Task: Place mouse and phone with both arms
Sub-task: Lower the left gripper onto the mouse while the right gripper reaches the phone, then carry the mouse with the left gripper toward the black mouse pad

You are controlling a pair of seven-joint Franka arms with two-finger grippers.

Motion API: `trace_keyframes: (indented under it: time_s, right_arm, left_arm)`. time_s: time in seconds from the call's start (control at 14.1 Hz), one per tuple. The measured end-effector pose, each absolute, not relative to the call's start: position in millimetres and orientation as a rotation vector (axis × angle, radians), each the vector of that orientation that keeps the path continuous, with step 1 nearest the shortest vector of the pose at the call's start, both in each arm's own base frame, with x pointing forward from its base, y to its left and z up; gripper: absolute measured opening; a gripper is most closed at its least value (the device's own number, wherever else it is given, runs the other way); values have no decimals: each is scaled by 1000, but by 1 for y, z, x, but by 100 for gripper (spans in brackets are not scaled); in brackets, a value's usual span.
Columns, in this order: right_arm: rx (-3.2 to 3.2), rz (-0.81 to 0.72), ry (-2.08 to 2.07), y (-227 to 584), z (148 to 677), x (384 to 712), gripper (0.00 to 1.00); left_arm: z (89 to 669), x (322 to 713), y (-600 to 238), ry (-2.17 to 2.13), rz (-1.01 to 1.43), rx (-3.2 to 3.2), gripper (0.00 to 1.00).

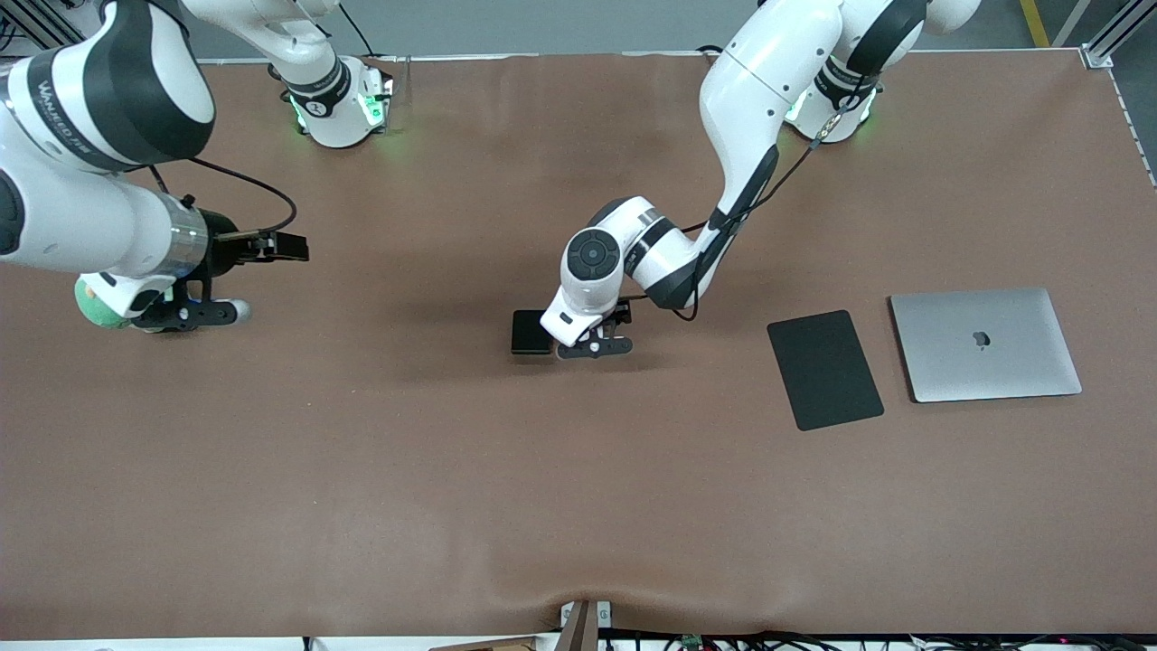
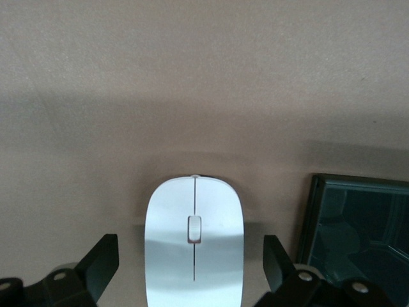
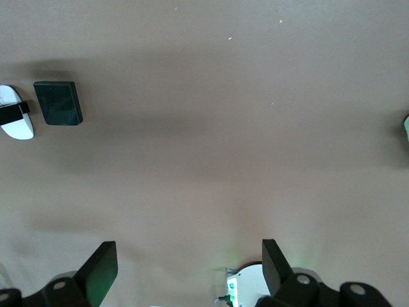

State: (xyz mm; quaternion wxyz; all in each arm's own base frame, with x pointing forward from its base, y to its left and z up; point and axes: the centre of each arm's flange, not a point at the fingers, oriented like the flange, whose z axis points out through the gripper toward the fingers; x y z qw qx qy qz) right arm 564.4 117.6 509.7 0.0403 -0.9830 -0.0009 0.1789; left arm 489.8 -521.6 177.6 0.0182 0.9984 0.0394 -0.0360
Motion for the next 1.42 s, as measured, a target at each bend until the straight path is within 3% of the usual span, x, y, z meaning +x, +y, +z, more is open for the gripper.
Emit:
trace_keyframes:
  time_s: [0.14,0.35,0.99,1.42]
  right_arm:
    - [-3017,565,12,131,506,561,100]
    - [-3018,579,26,131,502,561,100]
    - [-3017,541,36,130,503,565,100]
    - [-3020,530,3,143,503,563,100]
  left_arm:
    - [175,489,-522,121,-116,3103,96]
    - [174,489,-522,121,-118,3104,62]
    - [216,526,-503,137,-7,3096,61]
    - [321,586,-427,100,67,3102,61]
